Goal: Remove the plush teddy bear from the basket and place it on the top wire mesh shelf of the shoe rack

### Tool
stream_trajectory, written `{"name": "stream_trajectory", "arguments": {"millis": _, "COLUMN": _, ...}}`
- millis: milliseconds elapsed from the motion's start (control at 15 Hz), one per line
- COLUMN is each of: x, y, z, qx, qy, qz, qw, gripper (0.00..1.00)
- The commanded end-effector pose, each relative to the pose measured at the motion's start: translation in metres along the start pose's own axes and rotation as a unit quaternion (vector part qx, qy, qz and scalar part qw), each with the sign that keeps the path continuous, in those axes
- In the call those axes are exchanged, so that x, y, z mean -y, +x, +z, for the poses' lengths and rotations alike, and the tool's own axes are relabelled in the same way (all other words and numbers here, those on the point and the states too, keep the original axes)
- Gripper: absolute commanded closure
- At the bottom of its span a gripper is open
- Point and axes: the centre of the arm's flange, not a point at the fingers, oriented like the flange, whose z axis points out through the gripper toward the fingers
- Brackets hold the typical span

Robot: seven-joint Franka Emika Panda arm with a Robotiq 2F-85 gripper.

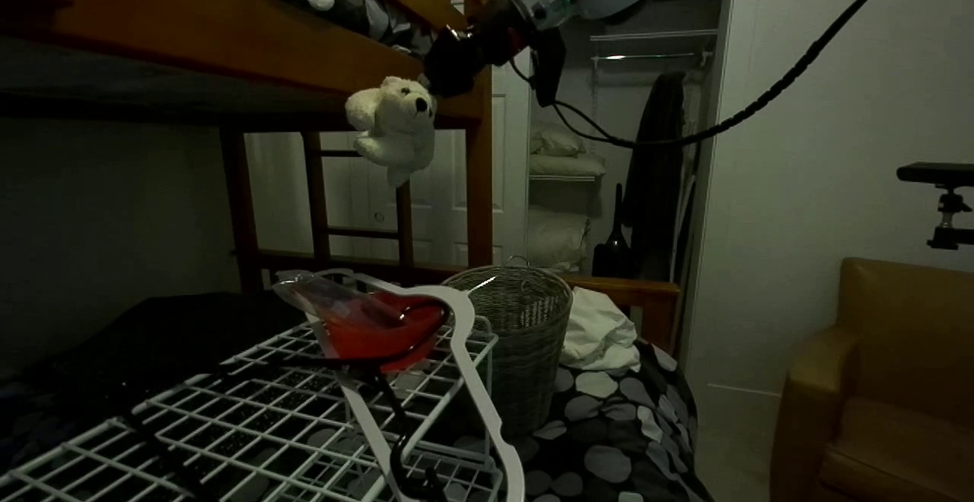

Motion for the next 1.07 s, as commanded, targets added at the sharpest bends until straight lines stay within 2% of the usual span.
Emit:
{"name": "stream_trajectory", "arguments": {"millis": 0, "x": 0.036, "y": 0.033, "z": -0.047, "qx": 0.093, "qy": 0.035, "qz": 0.028, "qw": 0.9946, "gripper": 0.99}}
{"name": "stream_trajectory", "arguments": {"millis": 133, "x": 0.060, "y": 0.044, "z": -0.052, "qx": 0.132, "qy": 0.066, "qz": 0.019, "qw": 0.9888, "gripper": 0.99}}
{"name": "stream_trajectory", "arguments": {"millis": 200, "x": 0.067, "y": 0.050, "z": -0.048, "qx": 0.125, "qy": 0.079, "qz": -0.007, "qw": 0.9890, "gripper": 0.99}}
{"name": "stream_trajectory", "arguments": {"millis": 267, "x": 0.062, "y": 0.026, "z": -0.039, "qx": 0.113, "qy": 0.060, "qz": 0.010, "qw": 0.9917, "gripper": 0.98}}
{"name": "stream_trajectory", "arguments": {"millis": 467, "x": 0.075, "y": 0.038, "z": -0.050, "qx": 0.115, "qy": 0.069, "qz": -0.008, "qw": 0.9909, "gripper": 0.99}}
{"name": "stream_trajectory", "arguments": {"millis": 533, "x": 0.071, "y": 0.039, "z": -0.031, "qx": 0.135, "qy": 0.080, "qz": -0.004, "qw": 0.9876, "gripper": 0.99}}
{"name": "stream_trajectory", "arguments": {"millis": 733, "x": 0.083, "y": 0.058, "z": 0.016, "qx": 0.193, "qy": 0.134, "qz": -0.010, "qw": 0.9720, "gripper": 0.99}}
{"name": "stream_trajectory", "arguments": {"millis": 1000, "x": 0.113, "y": 0.077, "z": 0.060, "qx": 0.282, "qy": 0.202, "qz": -0.012, "qw": 0.9380, "gripper": 0.99}}
